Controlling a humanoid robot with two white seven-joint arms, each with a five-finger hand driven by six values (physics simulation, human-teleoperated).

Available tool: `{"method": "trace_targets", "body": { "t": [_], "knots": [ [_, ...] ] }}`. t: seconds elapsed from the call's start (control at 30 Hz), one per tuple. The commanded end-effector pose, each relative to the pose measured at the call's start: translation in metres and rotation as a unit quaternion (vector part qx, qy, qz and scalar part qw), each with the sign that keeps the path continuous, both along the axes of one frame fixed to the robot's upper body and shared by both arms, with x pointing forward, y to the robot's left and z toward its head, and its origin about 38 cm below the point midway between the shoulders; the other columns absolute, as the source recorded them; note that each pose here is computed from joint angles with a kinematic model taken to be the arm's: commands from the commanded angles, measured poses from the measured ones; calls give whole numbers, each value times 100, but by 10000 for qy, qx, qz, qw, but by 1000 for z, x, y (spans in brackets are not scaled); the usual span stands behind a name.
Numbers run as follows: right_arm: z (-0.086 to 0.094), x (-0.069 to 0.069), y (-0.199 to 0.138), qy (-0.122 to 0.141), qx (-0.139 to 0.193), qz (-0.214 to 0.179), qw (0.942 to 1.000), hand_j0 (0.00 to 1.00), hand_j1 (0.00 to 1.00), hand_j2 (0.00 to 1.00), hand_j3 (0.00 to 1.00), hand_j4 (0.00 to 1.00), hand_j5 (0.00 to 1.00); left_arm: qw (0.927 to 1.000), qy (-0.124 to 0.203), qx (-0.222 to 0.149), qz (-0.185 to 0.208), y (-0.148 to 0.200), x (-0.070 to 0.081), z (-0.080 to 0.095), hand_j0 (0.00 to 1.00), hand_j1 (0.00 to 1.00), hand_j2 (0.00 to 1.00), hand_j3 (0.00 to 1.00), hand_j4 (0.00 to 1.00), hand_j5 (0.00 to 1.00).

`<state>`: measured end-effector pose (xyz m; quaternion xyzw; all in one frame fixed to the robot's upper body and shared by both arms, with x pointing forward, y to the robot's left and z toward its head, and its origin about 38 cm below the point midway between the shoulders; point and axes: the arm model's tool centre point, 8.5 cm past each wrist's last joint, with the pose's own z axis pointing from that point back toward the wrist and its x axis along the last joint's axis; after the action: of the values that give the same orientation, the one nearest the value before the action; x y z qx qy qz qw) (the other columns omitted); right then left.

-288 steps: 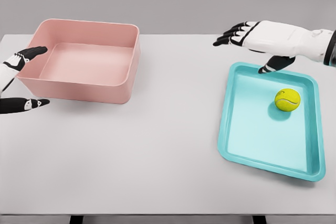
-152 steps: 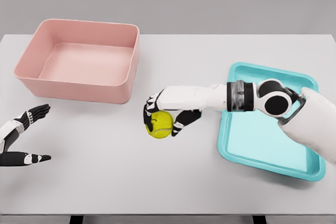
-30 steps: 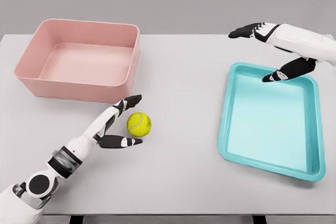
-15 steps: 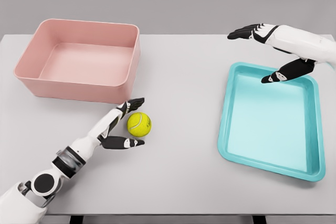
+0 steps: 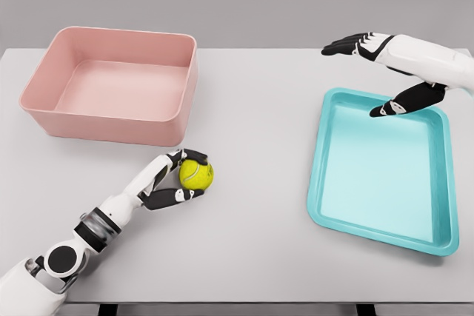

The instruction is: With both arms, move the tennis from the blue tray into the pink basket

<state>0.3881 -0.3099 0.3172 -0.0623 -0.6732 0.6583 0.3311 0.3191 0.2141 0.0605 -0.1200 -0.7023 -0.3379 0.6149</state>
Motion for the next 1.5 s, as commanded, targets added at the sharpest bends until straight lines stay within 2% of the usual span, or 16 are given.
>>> {"method": "trace_targets", "body": {
  "t": [0.0,0.13,0.3,0.53,0.6,0.83,1.0,1.23,1.47],
  "knots": [
    [1,0,0,11,24,-5,10000,100,100,100,100,100,100,9998,-132,-75,-95,-5,-1,11,44,44,44,44,44,44],
    [1,0,0,3,24,-5,10000,100,100,100,100,100,100,9983,-458,-125,-325,-19,-9,30,44,44,44,44,44,44],
    [2,0,0,-5,35,-14,10000,100,100,100,100,100,100,9961,-715,-268,-452,-25,-8,47,44,44,44,44,44,44],
    [3,0,0,-12,35,-13,10000,100,100,100,100,100,100,9853,-1426,-654,-682,-26,-7,69,44,44,44,44,44,44],
    [3,1,0,-20,35,-12,10000,100,100,100,100,100,100,9833,-1521,-703,-709,-25,-8,72,44,44,44,44,44,44],
    [3,0,-1,-20,29,-16,10000,100,100,100,100,100,100,9779,-1825,-701,-736,-25,5,91,44,44,44,44,44,44],
    [3,0,0,-13,35,-13,10000,100,100,100,100,100,100,9729,-2124,-616,-677,-17,20,111,44,44,44,44,44,44],
    [2,1,0,-12,49,-6,10000,100,100,100,100,100,100,9679,-2440,-541,-279,9,37,136,44,44,44,44,44,44],
    [3,1,0,-7,69,-5,10000,100,100,100,100,100,100,9682,-2480,-313,-12,27,52,149,44,44,44,44,44,44]
  ]
}}
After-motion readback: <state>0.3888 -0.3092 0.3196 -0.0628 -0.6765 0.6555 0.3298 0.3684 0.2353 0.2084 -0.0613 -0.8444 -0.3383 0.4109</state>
